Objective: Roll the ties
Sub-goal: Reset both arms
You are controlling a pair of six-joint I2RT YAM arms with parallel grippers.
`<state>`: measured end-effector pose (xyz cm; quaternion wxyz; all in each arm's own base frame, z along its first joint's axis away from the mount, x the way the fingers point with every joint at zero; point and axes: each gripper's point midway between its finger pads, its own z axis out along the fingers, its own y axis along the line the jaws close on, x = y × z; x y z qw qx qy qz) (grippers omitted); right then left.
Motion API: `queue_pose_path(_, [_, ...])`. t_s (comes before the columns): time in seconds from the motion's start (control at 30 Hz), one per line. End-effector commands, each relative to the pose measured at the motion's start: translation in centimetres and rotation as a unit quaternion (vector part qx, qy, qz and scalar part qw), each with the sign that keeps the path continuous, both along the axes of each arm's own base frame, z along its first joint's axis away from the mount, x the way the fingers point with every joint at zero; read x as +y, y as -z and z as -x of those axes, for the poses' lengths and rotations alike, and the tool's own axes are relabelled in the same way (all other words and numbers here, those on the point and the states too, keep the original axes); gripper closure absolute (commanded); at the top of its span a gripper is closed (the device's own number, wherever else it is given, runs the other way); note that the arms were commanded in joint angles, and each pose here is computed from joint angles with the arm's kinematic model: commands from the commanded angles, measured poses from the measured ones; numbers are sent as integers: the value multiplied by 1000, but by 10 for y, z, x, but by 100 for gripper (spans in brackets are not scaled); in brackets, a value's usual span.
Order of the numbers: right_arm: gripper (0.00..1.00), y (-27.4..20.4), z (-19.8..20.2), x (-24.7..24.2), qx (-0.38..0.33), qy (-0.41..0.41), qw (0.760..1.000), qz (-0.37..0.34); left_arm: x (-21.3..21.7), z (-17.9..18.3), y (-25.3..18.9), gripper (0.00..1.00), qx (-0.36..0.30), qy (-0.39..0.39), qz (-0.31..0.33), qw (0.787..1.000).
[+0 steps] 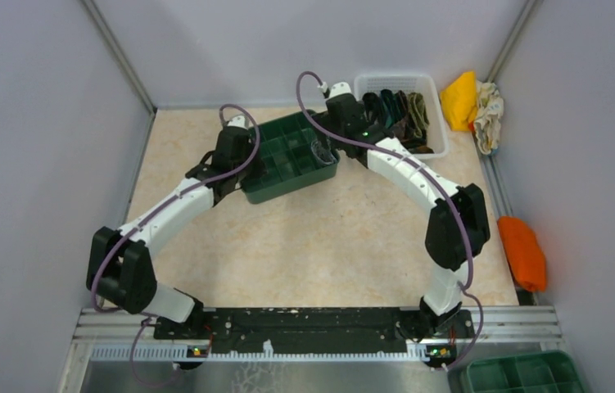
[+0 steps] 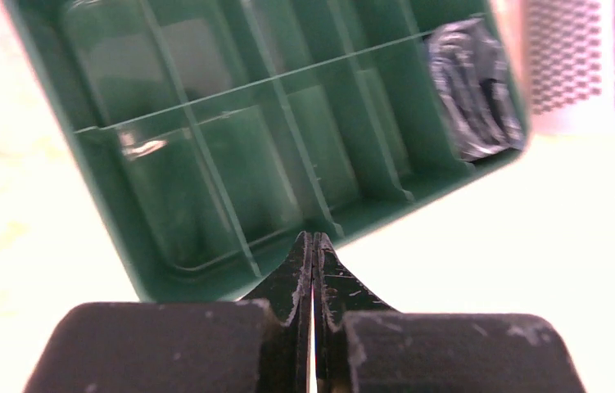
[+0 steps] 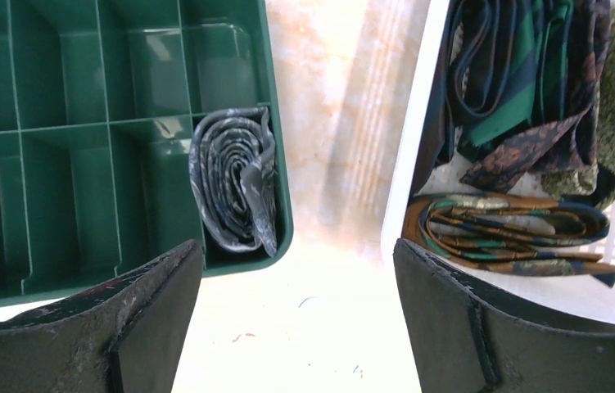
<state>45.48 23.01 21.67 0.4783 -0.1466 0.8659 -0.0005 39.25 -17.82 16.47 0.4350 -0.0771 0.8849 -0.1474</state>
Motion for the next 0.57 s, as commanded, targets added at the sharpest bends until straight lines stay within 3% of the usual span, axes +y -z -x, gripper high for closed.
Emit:
queue_pose_path(0.0, [14, -28, 1, -5, -51, 33, 997, -53, -22, 5, -23, 99, -44, 38, 29, 998])
queue_pose_path(0.53, [13, -12, 13, -13, -51, 14, 998, -33, -16, 6, -16, 99, -28, 25, 14, 999])
